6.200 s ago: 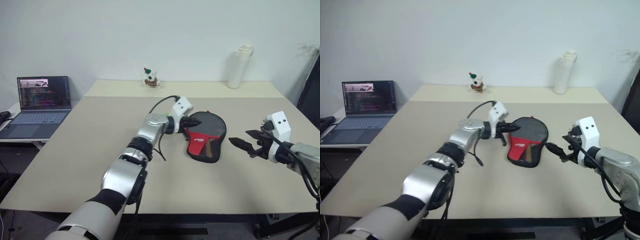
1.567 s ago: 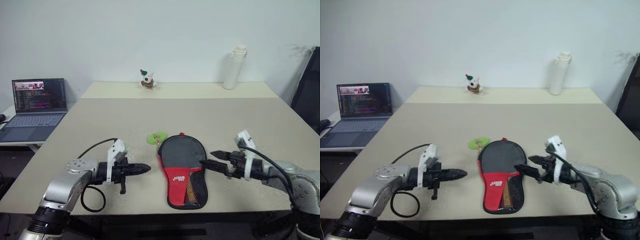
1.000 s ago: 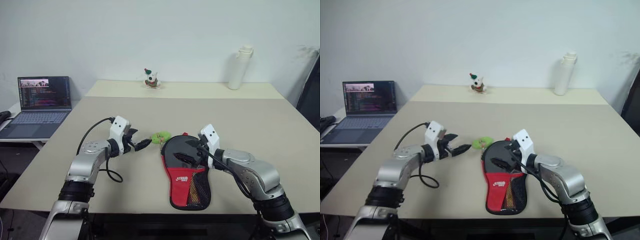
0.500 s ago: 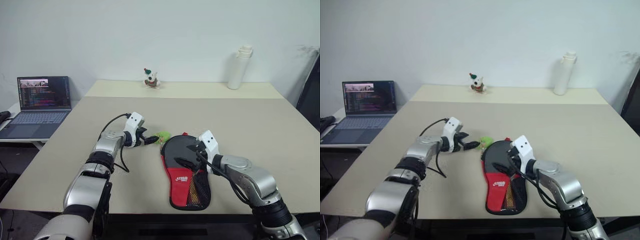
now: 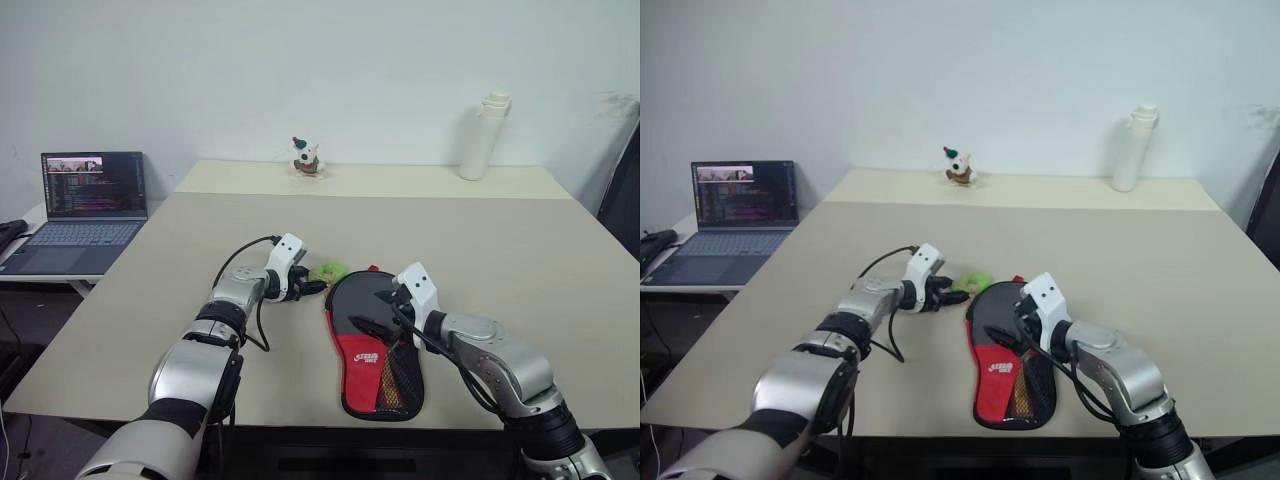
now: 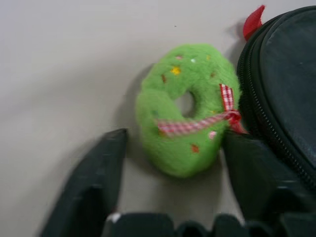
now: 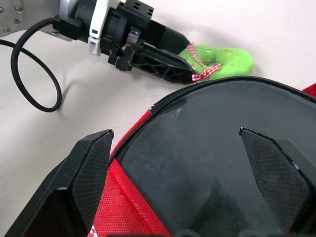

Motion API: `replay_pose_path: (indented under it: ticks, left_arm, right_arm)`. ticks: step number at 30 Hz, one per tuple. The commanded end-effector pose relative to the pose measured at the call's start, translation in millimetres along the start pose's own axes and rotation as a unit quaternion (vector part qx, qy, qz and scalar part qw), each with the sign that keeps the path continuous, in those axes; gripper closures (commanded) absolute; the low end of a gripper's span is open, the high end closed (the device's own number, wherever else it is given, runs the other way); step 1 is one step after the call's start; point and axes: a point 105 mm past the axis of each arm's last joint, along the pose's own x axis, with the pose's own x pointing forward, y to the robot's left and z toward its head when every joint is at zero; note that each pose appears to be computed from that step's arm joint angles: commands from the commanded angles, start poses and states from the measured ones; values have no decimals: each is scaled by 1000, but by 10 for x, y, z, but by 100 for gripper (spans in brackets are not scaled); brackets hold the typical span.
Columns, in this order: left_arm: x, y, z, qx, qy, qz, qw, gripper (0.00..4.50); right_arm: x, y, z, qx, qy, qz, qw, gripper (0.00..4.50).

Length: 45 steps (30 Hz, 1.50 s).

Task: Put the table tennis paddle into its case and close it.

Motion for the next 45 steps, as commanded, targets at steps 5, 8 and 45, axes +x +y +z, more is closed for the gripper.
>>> replay_pose_path:
  ticks: [5, 8, 45]
  left_arm:
    - [33, -60, -16, -9, -3, -14, 1000, 407]
    - [32, -74, -29, -12, -5, -20, 1000, 449]
    - [473, -356, 743, 329, 22, 98, 939, 449]
  right_arm:
    - [13, 4, 104, -39, -14, -15, 999, 0]
    - [108, 1, 53, -51, -1, -22, 998, 0]
    - [122, 220, -668, 4, 106, -45, 993, 0]
